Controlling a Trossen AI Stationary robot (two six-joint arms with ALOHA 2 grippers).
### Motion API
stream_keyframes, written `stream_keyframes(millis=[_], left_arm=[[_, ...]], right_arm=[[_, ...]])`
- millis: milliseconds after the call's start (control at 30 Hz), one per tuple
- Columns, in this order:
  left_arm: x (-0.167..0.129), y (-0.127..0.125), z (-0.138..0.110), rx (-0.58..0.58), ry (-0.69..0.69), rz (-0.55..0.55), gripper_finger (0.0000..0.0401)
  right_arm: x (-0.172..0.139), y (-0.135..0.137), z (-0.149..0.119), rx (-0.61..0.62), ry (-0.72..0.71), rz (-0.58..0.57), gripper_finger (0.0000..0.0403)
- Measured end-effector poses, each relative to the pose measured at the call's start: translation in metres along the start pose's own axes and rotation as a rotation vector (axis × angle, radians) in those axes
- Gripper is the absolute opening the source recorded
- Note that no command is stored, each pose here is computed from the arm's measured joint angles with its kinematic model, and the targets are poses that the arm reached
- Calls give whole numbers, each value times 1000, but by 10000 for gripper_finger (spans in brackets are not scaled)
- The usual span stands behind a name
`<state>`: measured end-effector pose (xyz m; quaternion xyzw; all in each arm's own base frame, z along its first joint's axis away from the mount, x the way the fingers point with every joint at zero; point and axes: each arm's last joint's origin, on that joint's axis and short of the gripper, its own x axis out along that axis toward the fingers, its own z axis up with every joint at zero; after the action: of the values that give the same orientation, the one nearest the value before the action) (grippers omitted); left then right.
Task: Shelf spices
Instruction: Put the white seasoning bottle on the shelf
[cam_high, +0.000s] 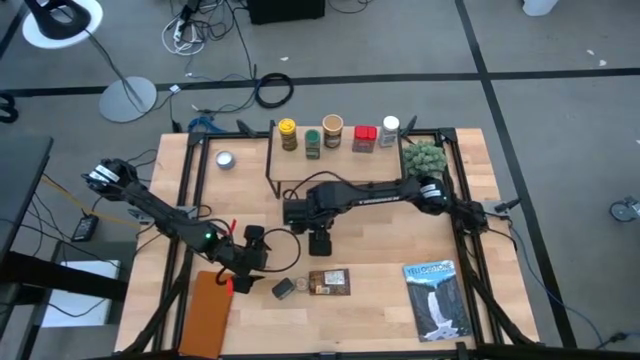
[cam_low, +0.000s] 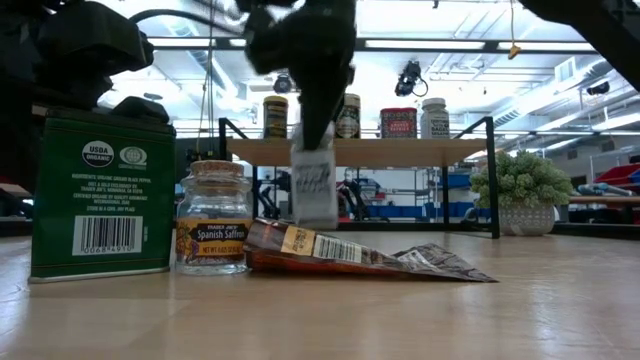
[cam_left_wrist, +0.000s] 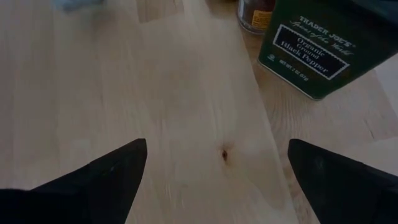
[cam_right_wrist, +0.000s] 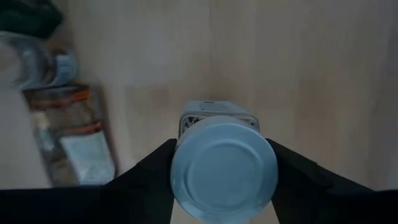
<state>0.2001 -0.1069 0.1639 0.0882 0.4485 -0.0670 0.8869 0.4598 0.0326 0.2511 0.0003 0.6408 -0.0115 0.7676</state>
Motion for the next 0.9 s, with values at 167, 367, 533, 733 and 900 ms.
stream_keyframes(millis=[167, 367, 533, 733, 900], left_arm=[[0, 0, 0, -1, 0, 0, 397], [0, 0, 0, -4, 0, 0, 397], [0, 0, 0, -8, -1, -1, 397], [0, 0, 0, -28, -2, -2, 397], [0, 0, 0, -28, -3, -2, 397]], right_arm=[[-37, 1, -16, 3, 8, -2, 200], [-106, -4, -50, 15, -36, -9, 200], [-169, -17, -84, 32, -178, -74, 200], [-221, -45, -122, 73, -314, -120, 200], [-236, -68, -142, 68, -342, -155, 200]])
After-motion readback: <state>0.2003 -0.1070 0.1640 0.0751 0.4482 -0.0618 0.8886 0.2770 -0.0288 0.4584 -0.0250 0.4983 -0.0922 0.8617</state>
